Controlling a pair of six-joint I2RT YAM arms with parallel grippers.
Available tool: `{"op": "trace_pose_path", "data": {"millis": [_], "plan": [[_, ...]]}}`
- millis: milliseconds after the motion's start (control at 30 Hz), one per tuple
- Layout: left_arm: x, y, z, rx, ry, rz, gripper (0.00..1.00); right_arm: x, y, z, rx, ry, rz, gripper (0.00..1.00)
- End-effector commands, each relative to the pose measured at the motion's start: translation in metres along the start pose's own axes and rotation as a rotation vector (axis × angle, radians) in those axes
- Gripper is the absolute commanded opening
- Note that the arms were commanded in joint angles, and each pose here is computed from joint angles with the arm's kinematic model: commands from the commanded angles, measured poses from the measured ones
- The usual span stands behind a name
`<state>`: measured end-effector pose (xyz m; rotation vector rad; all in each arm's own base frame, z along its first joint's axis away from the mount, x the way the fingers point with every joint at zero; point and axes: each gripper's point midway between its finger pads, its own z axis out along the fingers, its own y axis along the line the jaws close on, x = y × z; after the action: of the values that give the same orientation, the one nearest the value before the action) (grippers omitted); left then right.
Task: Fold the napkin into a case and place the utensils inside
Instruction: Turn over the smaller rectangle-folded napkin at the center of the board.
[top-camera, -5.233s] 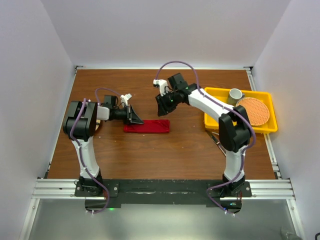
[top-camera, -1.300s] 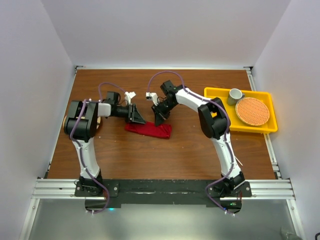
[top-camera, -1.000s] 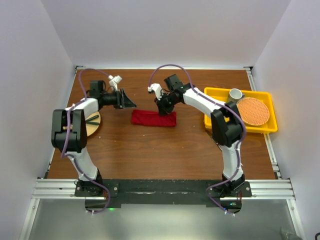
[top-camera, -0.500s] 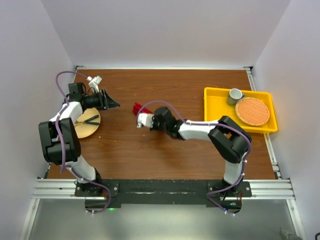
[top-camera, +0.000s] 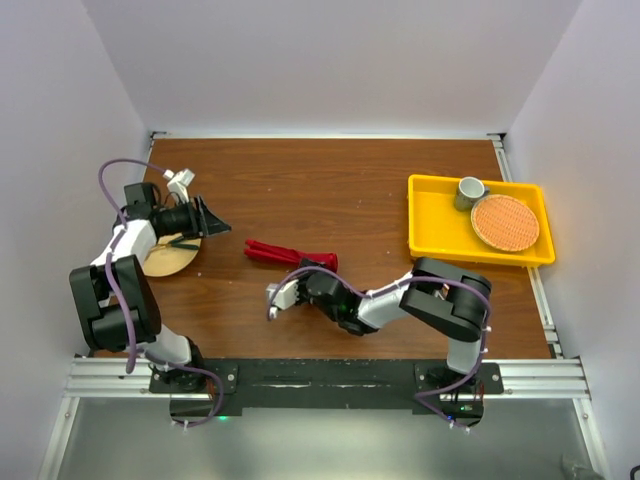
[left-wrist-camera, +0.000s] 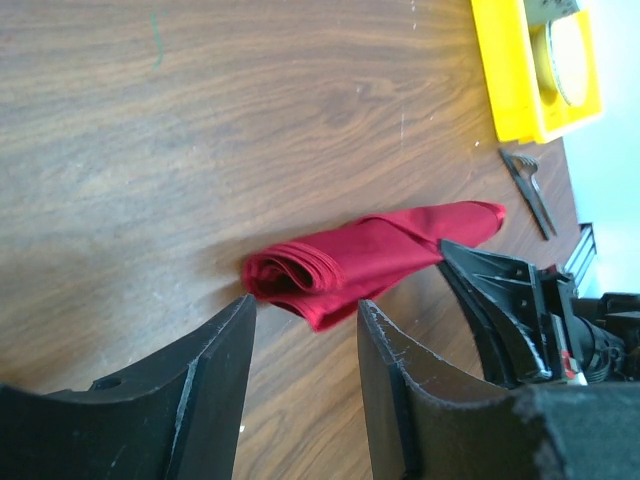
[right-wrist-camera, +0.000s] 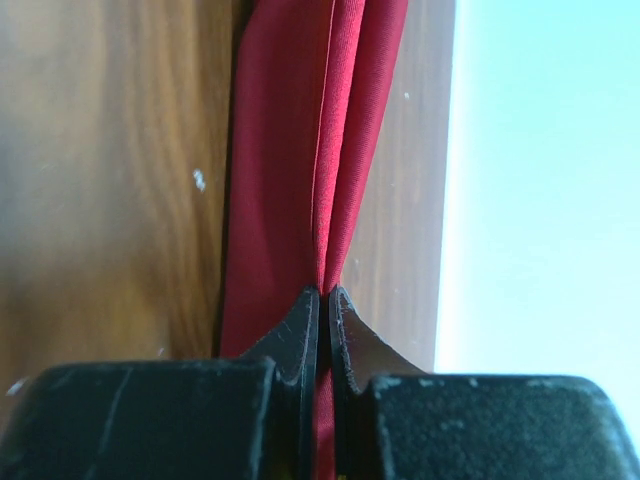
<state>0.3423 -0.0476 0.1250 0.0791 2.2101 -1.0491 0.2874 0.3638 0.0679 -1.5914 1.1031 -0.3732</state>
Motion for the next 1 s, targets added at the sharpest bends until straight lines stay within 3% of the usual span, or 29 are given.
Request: {"op": "trace_pose_path", "data": {"millis": [0, 400, 433, 500, 600, 633, 733, 867, 933, 967], "plan": [[0.005, -0.003, -0.010, -0.003, -0.004, 0.080, 0.50, -0.017, -0.021, -0.016, 0.148, -0.053, -0.053, 0.00], [0.029, -0.006, -0.022, -0.033, 0.043, 0.146, 0.50, -0.036, 0.033, -0.041, 0.078, -0.108, -0.158, 0.01], [0.030, -0.007, -0.023, -0.033, 0.045, 0.160, 0.50, -0.038, 0.037, -0.043, 0.074, -0.116, -0.169, 0.13], [0.032, -0.009, -0.025, -0.035, 0.053, 0.164, 0.50, -0.041, 0.039, -0.046, 0.068, -0.127, -0.174, 0.22], [0.034, -0.013, -0.028, -0.029, 0.064, 0.191, 0.50, -0.043, 0.047, -0.054, 0.028, -0.143, -0.184, 0.43], [0.031, -0.015, -0.030, -0.018, 0.063, 0.224, 0.50, -0.043, 0.049, -0.056, 0.017, -0.146, -0.176, 0.55], [0.034, -0.019, -0.033, 0.004, 0.088, 0.263, 0.47, -0.048, 0.046, -0.063, -0.025, -0.157, -0.133, 0.65], [0.049, -0.023, -0.034, 0.047, 0.164, 0.276, 0.42, -0.046, 0.063, -0.079, -0.230, -0.137, -0.088, 0.87], [0.052, -0.022, -0.034, 0.055, 0.190, 0.318, 0.38, -0.067, 0.051, -0.089, -0.282, -0.198, 0.033, 0.91], [0.057, -0.025, -0.032, 0.063, 0.217, 0.325, 0.36, -0.061, 0.058, -0.097, -0.359, -0.170, 0.031, 0.92]]}}
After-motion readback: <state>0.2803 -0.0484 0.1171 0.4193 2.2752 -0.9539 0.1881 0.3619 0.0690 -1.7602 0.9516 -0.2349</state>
